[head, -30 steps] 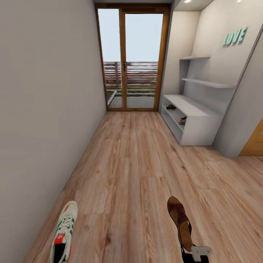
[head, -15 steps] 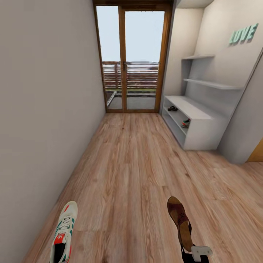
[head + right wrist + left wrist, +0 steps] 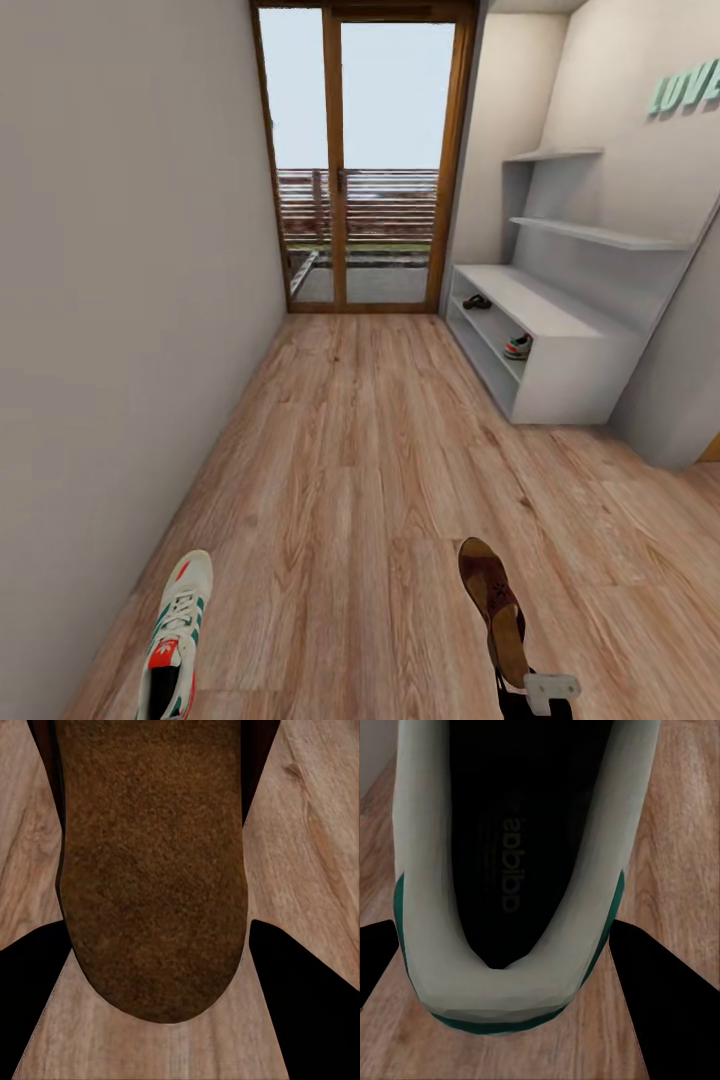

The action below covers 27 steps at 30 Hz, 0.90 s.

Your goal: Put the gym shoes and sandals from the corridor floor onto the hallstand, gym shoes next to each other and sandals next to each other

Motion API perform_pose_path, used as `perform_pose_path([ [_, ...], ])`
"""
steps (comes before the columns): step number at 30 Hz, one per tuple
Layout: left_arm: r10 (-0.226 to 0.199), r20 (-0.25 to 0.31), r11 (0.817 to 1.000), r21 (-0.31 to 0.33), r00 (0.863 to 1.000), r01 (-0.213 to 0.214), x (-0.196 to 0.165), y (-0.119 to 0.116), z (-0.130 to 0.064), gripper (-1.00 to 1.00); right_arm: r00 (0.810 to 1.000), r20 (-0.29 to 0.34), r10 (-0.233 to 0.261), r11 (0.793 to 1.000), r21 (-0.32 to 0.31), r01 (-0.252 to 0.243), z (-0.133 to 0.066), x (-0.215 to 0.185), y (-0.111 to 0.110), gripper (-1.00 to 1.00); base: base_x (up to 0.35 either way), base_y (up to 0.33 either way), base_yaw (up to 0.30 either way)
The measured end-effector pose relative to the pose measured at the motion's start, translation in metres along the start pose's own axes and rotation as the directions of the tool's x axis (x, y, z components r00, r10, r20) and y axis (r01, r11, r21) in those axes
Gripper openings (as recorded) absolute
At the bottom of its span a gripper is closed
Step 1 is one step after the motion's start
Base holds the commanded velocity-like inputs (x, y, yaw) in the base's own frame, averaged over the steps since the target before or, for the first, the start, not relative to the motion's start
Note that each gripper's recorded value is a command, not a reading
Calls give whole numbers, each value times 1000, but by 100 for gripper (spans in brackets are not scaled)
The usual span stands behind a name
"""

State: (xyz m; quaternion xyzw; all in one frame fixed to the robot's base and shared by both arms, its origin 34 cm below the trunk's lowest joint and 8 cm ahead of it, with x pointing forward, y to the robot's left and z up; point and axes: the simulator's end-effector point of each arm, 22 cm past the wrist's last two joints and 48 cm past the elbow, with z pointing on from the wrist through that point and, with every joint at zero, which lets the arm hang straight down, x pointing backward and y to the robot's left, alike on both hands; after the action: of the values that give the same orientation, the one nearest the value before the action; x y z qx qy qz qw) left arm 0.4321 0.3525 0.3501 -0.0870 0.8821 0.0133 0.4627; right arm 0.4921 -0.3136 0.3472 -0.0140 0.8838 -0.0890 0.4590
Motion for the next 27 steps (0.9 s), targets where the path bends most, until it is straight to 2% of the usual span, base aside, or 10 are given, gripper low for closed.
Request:
perform_pose_path([
  [27, 1, -1, 1000, 2, 1000, -1, 0, -1, 0, -100, 1000, 1, 1, 1000, -2, -1, 0, 0, 2, -100, 340, 0, 0],
])
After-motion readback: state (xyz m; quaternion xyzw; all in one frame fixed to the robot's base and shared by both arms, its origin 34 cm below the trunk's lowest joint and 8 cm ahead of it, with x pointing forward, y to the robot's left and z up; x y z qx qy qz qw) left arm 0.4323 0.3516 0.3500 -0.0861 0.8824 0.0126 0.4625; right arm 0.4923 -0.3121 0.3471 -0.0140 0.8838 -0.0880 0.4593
